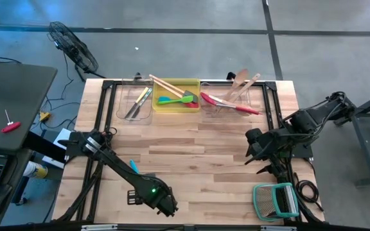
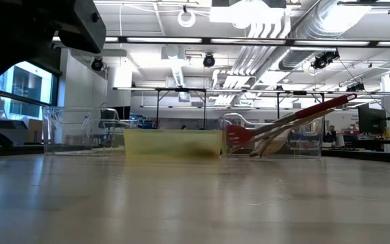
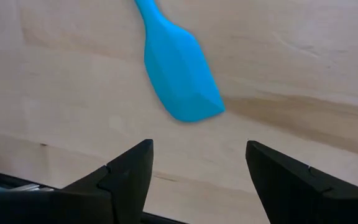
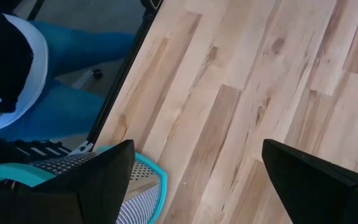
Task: Pick & Place Kitchen Items
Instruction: Put the red spatula into the right transparent bin
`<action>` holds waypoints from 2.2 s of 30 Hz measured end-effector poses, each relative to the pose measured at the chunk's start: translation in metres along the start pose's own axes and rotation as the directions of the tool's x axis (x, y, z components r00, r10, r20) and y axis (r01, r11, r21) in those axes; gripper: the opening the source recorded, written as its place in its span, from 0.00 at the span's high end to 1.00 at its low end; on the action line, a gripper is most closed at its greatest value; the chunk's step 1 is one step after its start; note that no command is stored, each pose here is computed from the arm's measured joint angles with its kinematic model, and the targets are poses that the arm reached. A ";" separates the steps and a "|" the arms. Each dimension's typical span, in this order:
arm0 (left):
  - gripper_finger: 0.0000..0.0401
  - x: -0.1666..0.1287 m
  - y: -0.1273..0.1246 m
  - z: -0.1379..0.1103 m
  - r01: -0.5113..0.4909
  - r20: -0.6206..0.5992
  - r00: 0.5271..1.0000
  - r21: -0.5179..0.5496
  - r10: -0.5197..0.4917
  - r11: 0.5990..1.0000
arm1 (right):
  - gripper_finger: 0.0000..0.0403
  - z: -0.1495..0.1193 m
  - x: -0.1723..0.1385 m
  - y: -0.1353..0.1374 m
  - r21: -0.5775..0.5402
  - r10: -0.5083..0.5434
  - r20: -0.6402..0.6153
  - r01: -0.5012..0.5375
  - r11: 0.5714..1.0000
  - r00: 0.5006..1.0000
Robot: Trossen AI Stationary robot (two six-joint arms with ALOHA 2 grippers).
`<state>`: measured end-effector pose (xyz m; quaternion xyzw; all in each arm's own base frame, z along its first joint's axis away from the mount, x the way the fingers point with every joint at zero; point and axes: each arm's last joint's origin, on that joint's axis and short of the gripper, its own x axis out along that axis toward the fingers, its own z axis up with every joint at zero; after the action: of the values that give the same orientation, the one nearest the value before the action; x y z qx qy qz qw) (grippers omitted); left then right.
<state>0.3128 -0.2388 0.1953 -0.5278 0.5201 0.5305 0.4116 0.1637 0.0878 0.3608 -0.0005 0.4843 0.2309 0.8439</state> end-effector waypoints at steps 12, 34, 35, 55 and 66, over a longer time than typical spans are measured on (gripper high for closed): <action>0.13 -0.001 -0.009 -0.006 0.140 -0.012 0.990 0.050 -0.139 0.989 | 0.14 -0.003 0.000 0.000 0.004 -0.002 -0.028 0.002 1.000 1.000; 0.11 -0.011 0.021 -0.002 -0.051 0.035 0.998 -0.122 0.056 0.991 | 0.14 -0.011 0.000 0.004 -0.022 0.000 -0.114 -0.003 1.000 0.993; 0.11 -0.015 0.024 -0.002 -0.054 0.038 0.998 -0.119 0.059 0.991 | 0.14 -0.012 0.000 0.005 -0.028 0.003 -0.116 -0.006 1.000 0.993; 0.11 0.040 0.065 0.057 0.344 -0.090 0.930 -0.133 -0.357 0.929 | 0.14 -0.012 0.001 0.011 -0.067 -0.008 -0.104 0.001 0.998 0.995; 0.11 0.042 0.058 0.060 0.288 -0.154 0.937 -0.162 -0.313 0.944 | 0.14 -0.014 0.001 0.011 -0.073 -0.011 -0.127 0.002 0.997 0.992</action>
<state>0.2435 -0.1915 0.1548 -0.6734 0.4302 0.4465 0.4027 0.1485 0.0946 0.3549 -0.0474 0.5284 0.2449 0.8115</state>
